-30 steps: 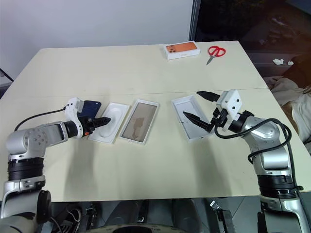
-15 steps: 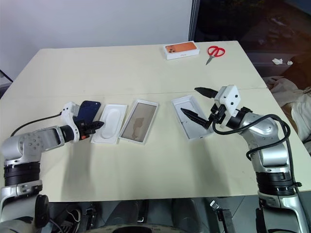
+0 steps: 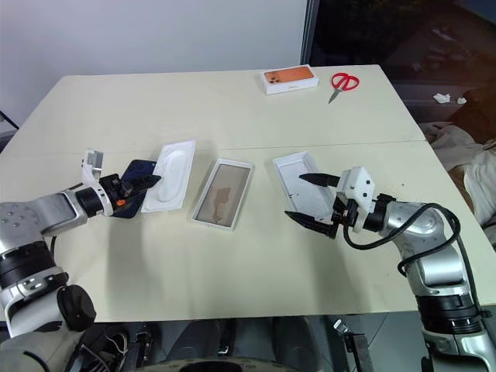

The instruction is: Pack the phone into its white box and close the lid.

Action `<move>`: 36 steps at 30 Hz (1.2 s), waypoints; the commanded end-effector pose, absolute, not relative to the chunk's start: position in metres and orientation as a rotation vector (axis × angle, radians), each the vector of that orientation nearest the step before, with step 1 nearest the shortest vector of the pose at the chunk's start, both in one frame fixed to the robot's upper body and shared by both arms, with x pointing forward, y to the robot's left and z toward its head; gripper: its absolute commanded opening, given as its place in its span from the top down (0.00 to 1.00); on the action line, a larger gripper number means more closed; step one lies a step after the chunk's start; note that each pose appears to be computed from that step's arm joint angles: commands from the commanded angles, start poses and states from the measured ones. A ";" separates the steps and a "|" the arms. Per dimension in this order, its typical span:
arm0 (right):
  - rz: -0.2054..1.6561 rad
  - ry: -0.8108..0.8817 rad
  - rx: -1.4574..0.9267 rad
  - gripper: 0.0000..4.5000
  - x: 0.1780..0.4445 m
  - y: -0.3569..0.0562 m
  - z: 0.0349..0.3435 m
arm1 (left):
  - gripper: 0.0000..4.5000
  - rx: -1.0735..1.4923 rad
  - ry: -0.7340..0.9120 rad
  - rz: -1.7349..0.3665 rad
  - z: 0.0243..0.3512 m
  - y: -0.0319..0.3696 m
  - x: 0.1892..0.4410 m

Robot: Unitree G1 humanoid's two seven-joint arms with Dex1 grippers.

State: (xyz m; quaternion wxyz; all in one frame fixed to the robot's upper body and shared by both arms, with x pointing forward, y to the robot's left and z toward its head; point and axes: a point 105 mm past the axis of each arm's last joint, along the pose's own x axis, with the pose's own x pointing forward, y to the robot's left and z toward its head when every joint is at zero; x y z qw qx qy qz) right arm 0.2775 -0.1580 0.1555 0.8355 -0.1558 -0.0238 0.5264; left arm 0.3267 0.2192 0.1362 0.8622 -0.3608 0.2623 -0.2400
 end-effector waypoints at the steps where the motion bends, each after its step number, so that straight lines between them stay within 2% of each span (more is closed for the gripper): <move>1: 1.164 -0.092 -0.345 0.00 0.272 -0.150 0.167 | 0.98 -0.662 0.546 -0.601 0.147 0.189 0.325; 7: 1.143 -0.110 -0.338 0.00 0.276 -0.150 0.170 | 0.98 -0.592 0.507 -0.637 0.158 0.156 0.342; 12: 1.108 -0.122 -0.356 0.00 0.280 -0.153 0.171 | 0.98 -0.531 0.560 -0.636 0.140 0.137 0.345; 26: 1.064 -0.141 -0.378 0.00 0.284 -0.155 0.169 | 0.98 -0.465 0.560 -0.600 0.126 0.132 0.347; 27: 1.063 -0.142 -0.380 0.00 0.284 -0.155 0.170 | 0.85 -0.458 0.562 -0.603 0.125 0.130 0.347; 28: 1.061 -0.144 -0.383 0.00 0.285 -0.155 0.170 | 0.78 -0.445 0.561 -0.604 0.124 0.130 0.347; 32: 1.061 -0.151 -0.383 0.00 0.287 -0.154 0.171 | 0.35 -0.426 0.548 -0.625 0.129 0.127 0.347; 36: 1.054 -0.156 -0.384 0.00 0.288 -0.154 0.171 | 0.35 -0.392 0.510 -0.641 0.138 0.130 0.347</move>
